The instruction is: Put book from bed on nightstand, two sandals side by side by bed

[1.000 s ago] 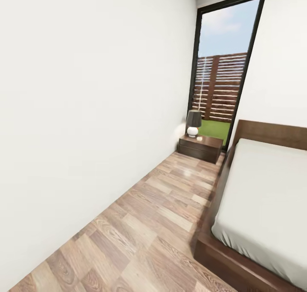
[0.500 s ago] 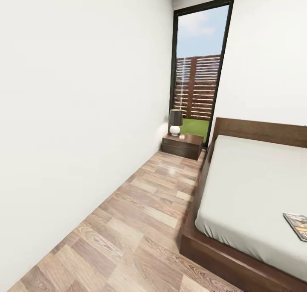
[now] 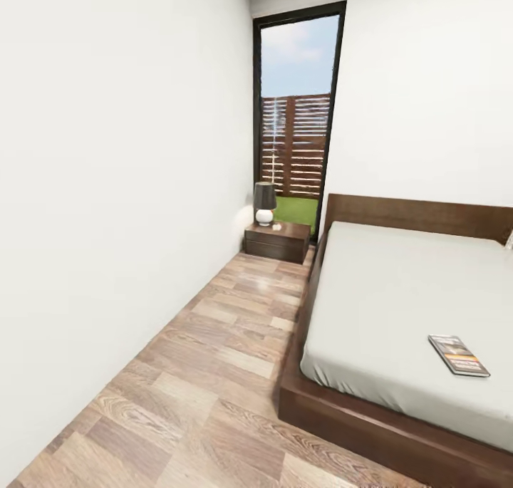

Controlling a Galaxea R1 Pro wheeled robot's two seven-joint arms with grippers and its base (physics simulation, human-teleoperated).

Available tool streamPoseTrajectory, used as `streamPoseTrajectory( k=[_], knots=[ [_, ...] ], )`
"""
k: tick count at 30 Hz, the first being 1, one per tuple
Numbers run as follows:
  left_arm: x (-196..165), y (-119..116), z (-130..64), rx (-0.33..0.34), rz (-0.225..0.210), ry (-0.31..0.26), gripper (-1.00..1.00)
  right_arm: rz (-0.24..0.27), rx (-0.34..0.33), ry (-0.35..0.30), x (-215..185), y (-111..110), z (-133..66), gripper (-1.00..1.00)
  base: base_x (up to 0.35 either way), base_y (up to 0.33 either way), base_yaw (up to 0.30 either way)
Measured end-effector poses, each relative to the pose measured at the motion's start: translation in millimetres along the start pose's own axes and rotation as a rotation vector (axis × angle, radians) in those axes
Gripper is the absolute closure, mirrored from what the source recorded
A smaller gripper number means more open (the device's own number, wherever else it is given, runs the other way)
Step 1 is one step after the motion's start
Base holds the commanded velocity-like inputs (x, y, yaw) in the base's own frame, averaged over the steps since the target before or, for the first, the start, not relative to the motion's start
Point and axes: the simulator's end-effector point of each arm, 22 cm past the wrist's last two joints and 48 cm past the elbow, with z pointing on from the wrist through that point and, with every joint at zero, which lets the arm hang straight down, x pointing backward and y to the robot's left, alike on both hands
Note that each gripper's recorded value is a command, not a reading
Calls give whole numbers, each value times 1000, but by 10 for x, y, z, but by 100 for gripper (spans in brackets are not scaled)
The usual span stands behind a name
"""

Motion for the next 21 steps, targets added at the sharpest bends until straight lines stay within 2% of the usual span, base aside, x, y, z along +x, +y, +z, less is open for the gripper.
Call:
streamPoseTrajectory(
  k=[21],
  knots=[
    [0,-5,0,1,1,0,-100,0,0,1,8,-3,0,-100,0,0,-262]
  ],
)
